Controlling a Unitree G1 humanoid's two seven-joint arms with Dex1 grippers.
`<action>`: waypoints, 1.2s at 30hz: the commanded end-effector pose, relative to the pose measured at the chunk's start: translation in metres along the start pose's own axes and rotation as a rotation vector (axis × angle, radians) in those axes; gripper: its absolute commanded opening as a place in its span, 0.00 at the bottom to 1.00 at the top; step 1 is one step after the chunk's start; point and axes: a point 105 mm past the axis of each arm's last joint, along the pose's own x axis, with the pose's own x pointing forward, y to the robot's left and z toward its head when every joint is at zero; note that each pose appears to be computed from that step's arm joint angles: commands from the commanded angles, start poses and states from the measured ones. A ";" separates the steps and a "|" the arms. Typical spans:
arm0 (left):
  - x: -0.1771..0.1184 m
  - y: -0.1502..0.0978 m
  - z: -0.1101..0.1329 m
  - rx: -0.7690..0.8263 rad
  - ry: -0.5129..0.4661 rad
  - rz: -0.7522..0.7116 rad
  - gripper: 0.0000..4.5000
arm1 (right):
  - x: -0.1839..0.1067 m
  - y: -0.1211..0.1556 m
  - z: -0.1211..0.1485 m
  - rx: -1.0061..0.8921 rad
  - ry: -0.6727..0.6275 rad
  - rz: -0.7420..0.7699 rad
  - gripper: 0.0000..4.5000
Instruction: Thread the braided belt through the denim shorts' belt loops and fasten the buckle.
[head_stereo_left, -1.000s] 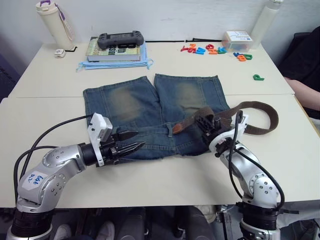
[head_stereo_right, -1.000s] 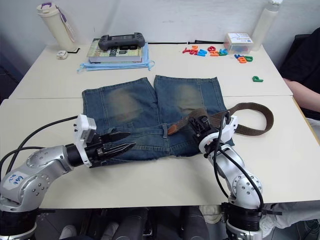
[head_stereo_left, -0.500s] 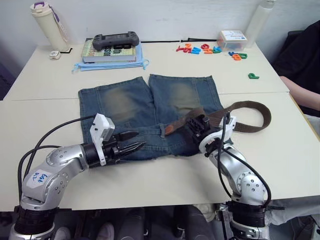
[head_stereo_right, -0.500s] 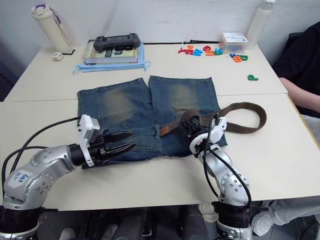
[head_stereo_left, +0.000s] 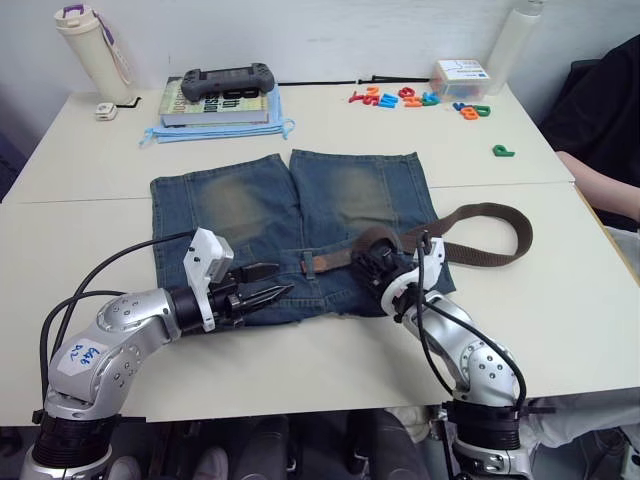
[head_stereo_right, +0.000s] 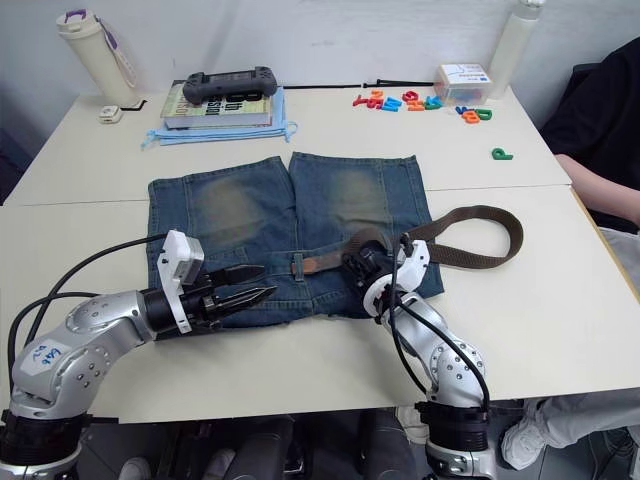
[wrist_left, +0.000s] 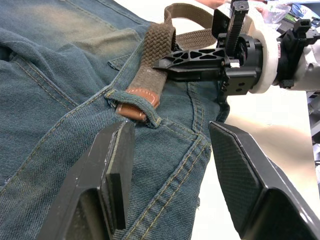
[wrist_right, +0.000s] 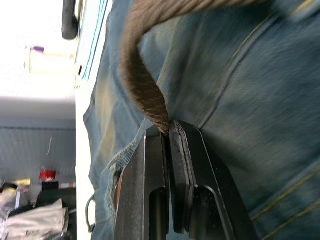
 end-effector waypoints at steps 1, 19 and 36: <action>0.000 -0.001 0.008 0.036 -0.024 0.003 0.60 | -0.001 0.033 -0.001 -0.052 -0.004 0.102 0.00; -0.020 0.031 -0.021 -0.245 -0.004 0.121 0.60 | 0.022 0.029 -0.045 -0.146 0.159 0.072 0.00; -0.019 0.023 -0.028 -0.653 -0.078 0.057 0.60 | 0.025 0.033 -0.046 -0.122 0.178 0.121 0.00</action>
